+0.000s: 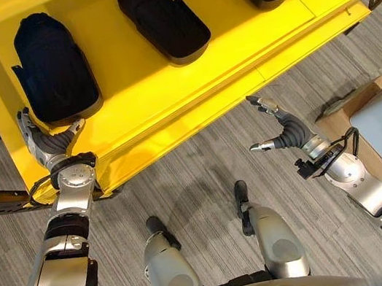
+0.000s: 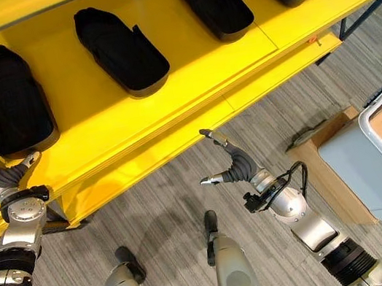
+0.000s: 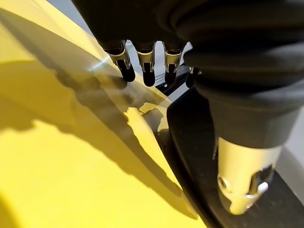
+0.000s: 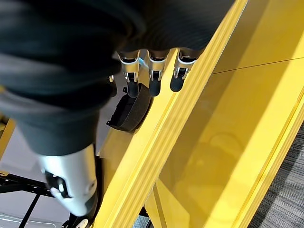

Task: Move parts from the plastic box to the shelf.

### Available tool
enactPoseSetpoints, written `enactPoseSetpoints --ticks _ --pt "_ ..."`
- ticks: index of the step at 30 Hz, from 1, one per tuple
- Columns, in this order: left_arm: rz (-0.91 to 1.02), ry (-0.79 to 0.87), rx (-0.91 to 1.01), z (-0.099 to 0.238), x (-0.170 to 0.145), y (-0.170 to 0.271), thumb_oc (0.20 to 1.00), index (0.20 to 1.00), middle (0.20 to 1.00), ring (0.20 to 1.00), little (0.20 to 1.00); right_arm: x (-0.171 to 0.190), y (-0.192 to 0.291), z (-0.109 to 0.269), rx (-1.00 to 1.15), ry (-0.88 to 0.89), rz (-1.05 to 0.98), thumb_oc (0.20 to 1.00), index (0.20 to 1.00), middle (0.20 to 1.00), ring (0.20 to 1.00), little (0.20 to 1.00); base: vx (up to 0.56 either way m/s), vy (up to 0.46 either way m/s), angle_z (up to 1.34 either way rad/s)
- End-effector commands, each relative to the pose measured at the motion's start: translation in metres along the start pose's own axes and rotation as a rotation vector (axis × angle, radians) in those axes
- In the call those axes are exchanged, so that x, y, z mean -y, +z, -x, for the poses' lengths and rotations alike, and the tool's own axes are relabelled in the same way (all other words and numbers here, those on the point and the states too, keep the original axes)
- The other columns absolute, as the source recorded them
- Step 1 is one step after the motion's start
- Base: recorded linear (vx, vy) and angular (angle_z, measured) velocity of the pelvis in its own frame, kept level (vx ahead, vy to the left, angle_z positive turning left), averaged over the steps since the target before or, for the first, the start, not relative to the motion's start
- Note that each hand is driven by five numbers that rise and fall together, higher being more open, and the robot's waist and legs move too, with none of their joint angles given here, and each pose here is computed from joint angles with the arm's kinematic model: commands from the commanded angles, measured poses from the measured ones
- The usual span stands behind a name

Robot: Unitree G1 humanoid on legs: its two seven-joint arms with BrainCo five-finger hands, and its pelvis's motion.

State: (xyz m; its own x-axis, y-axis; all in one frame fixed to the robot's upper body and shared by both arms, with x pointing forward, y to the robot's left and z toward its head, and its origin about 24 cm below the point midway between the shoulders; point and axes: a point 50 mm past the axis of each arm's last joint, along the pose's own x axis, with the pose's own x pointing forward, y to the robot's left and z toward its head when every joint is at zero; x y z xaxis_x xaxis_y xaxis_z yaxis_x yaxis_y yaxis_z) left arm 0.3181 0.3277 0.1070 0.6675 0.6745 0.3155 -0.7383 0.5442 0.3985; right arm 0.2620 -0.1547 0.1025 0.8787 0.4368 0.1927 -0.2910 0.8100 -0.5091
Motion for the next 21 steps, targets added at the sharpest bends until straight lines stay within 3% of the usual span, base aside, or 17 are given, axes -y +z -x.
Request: enactPoseSetpoints --ticks 1,21 --pt "0.002 -0.125 0.049 0.013 0.024 0.005 1.0 1.0 1.0 1.0 1.0 0.007 0.022 -0.001 0.113 0.003 0.042 1.0 1.0 1.0 1.0 1.0 0.0 0.0 0.0" --pt "0.032 -0.185 0.015 0.04 0.042 -0.007 1.0 1.0 1.0 1.0 1.0 -0.002 0.016 0.003 0.107 0.005 0.023 1.0 1.0 1.0 1.0 1.0 0.0 0.0 0.0"
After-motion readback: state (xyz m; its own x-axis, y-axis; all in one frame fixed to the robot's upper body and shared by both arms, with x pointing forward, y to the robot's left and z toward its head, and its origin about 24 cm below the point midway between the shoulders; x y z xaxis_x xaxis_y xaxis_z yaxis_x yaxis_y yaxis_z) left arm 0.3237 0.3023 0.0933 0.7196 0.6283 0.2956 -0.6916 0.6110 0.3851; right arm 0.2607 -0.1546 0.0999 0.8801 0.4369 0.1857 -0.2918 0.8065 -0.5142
